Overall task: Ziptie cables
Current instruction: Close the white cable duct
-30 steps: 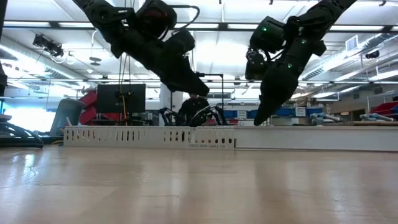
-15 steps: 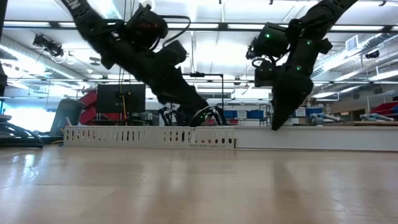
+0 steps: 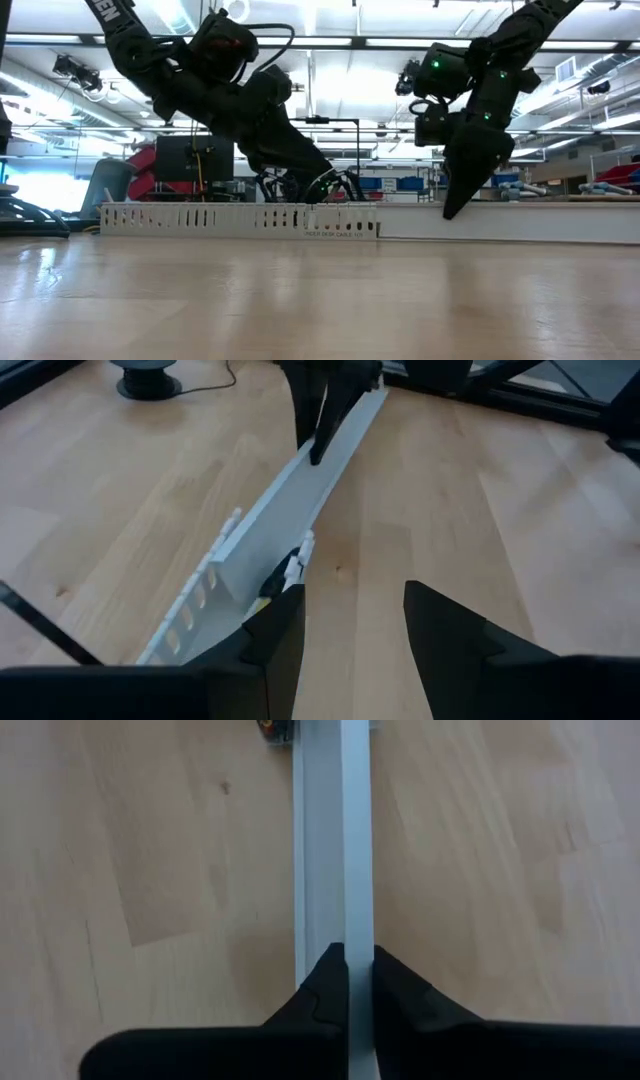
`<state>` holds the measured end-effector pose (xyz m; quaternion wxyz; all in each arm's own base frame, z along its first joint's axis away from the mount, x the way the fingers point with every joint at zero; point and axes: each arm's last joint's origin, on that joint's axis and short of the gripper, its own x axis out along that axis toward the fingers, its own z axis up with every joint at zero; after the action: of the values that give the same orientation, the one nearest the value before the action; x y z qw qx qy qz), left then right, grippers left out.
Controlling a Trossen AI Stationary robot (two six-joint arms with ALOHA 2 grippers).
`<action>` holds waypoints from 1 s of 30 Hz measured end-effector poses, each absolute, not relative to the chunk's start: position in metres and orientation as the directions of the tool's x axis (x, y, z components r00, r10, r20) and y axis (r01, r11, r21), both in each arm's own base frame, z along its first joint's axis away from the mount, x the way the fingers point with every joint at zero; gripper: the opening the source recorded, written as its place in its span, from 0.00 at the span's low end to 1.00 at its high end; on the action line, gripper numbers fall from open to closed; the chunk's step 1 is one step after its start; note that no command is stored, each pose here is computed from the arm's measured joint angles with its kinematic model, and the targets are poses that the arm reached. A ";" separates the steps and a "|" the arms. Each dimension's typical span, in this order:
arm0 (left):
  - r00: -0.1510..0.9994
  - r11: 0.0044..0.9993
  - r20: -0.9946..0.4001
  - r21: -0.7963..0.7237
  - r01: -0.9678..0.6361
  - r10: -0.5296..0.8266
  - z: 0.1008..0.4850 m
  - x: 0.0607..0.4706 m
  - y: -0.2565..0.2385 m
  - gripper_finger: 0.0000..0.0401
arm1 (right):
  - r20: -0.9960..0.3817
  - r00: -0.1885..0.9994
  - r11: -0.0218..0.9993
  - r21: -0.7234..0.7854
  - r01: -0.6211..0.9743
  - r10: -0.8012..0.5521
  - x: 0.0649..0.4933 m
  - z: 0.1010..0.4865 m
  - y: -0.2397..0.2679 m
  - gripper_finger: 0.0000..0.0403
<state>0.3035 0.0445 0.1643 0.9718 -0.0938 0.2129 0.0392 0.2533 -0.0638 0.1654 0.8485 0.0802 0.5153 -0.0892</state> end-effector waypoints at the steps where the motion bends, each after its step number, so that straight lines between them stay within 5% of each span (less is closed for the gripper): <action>1: 0.908 0.979 -0.418 -0.166 -0.115 0.036 0.165 0.304 0.044 0.37 | -0.888 0.453 0.972 0.035 0.234 -0.077 0.254 0.166 -0.063 0.02; 19: 0.875 0.964 -0.483 -0.250 -0.087 -0.047 0.158 0.300 0.040 0.37 | -0.790 0.554 0.941 -0.079 0.330 -0.261 0.253 0.216 -0.048 0.01; 30: 0.905 0.963 -0.405 -0.164 -0.212 0.130 0.182 0.271 0.002 0.37 | -0.817 0.504 0.923 -0.086 0.375 -0.281 0.260 0.202 -0.047 0.02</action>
<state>0.2712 0.0024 0.1815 0.9705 -0.1024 0.1995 0.0883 0.2599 -0.0472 0.2016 0.8657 0.0510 0.4605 -0.1897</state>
